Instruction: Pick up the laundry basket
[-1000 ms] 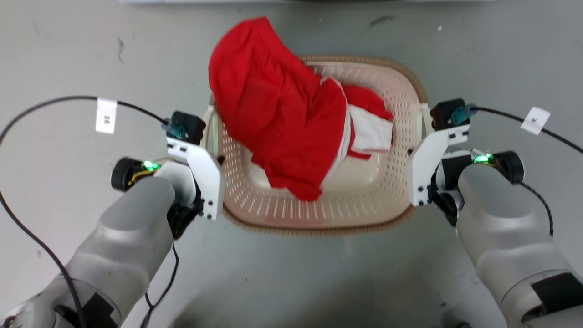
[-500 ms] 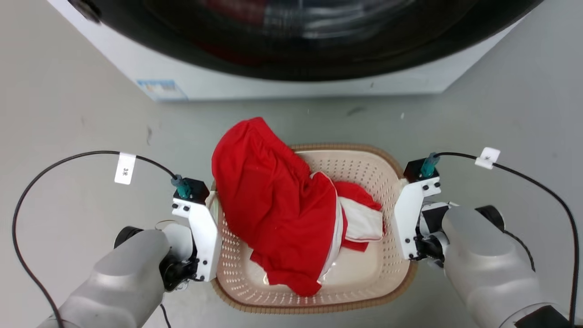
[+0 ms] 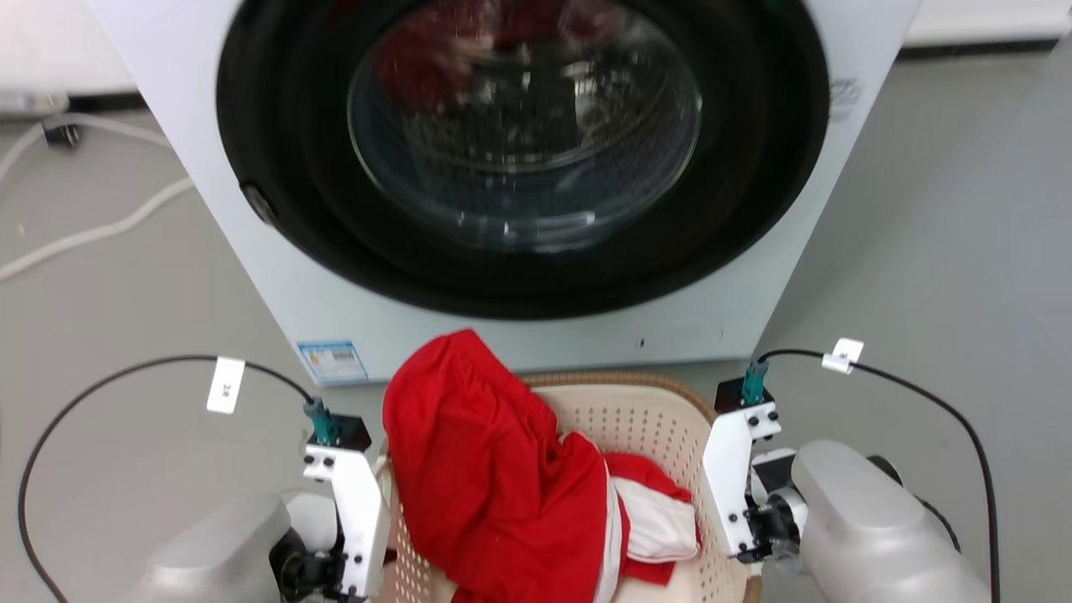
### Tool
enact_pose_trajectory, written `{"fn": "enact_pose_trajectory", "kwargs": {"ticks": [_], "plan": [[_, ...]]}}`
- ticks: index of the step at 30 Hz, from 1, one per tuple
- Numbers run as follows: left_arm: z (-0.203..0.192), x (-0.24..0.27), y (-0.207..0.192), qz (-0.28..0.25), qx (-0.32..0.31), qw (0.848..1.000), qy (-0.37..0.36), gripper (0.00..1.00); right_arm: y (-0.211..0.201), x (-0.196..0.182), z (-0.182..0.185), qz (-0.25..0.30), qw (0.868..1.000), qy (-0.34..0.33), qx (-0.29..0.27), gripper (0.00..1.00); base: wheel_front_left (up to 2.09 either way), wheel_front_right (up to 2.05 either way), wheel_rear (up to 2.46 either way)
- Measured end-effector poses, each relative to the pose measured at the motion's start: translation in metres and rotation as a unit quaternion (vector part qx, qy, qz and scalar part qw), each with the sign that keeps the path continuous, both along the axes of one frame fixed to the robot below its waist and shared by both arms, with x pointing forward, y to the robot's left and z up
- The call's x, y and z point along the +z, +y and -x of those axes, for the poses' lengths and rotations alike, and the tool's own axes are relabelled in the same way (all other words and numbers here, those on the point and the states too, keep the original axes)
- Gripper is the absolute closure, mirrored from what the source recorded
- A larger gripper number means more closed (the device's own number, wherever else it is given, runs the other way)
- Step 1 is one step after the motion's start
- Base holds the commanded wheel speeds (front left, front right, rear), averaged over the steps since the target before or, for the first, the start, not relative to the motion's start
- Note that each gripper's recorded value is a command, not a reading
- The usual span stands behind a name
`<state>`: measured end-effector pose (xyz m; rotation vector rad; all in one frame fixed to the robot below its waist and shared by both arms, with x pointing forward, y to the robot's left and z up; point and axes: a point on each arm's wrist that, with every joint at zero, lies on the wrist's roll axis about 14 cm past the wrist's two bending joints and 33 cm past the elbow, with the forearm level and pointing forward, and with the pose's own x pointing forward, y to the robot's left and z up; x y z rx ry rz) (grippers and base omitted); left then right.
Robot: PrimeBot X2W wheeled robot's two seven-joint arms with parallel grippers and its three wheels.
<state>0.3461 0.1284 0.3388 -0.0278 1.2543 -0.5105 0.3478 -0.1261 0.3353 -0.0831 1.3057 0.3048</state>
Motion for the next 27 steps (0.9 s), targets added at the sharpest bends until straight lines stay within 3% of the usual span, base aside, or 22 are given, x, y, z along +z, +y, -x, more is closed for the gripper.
{"fn": "enact_pose_trajectory", "kwargs": {"ticks": [9,27], "plan": [[0.019,0.028,0.001,-0.009,-0.019,1.0,-0.016,1.0,0.001,0.032,0.011,0.003,1.0,-0.029,0.004,1.0,0.0,0.0,0.0],[0.049,0.037,0.005,-0.007,-0.01,1.0,0.019,1.0,0.007,0.045,0.031,0.004,1.0,-0.003,0.015,1.0,0.0,0.0,0.0]]}}
